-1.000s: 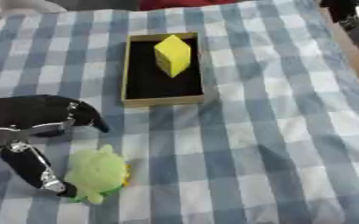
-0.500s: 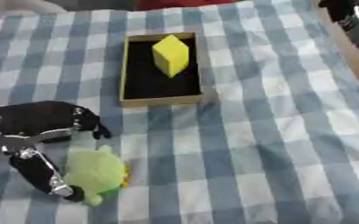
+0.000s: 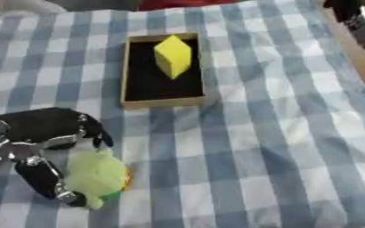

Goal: Pick up objects on the table and place them in the box.

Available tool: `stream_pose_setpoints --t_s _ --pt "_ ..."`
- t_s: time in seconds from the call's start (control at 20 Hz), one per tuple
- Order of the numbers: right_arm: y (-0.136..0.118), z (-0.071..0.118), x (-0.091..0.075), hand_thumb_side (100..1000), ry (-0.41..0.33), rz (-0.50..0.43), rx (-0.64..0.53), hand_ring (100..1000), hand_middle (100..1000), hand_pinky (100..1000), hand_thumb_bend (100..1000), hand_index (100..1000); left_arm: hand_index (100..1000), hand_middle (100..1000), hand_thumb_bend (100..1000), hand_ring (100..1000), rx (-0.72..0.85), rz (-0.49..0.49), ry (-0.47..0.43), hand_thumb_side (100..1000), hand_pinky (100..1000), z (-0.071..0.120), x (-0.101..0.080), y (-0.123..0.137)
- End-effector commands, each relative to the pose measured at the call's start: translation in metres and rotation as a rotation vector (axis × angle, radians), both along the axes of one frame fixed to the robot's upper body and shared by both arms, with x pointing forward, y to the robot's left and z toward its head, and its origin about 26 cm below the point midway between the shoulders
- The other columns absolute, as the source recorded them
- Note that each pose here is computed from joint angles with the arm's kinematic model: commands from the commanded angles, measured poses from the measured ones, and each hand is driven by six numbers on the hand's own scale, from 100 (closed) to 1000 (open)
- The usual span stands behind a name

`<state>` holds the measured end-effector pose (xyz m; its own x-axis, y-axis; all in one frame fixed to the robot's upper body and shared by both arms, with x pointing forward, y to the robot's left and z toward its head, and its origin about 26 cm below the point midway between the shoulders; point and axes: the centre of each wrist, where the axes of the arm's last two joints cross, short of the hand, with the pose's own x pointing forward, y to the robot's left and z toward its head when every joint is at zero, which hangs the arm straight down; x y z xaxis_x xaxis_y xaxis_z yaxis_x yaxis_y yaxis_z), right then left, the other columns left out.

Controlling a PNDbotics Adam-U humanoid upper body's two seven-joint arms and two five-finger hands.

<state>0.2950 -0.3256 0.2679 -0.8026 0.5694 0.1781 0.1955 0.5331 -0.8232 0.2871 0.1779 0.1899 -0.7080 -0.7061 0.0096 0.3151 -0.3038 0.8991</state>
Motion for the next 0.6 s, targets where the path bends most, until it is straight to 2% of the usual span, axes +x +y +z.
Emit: stream_pose_setpoints --t_s 0.05,0.35,0.6 --pt "-0.0009 0.0084 -0.0038 931 -0.026 0.001 -0.009 701 689 555 100 773 835 695 739 835 0.018 0.008 -0.025 326 833 0.0047 -0.0017 0.0006" --pt "-0.0009 0.0082 -0.0038 930 -0.025 0.002 -0.009 700 689 555 100 773 846 738 687 859 0.033 0.009 0.001 332 838 0.0019 -0.0025 0.0003" --pt "-0.0009 0.0081 -0.0037 931 -0.025 0.003 -0.007 700 689 554 100 773 846 743 639 866 0.031 0.002 0.073 342 838 -0.0001 -0.0031 0.0001"
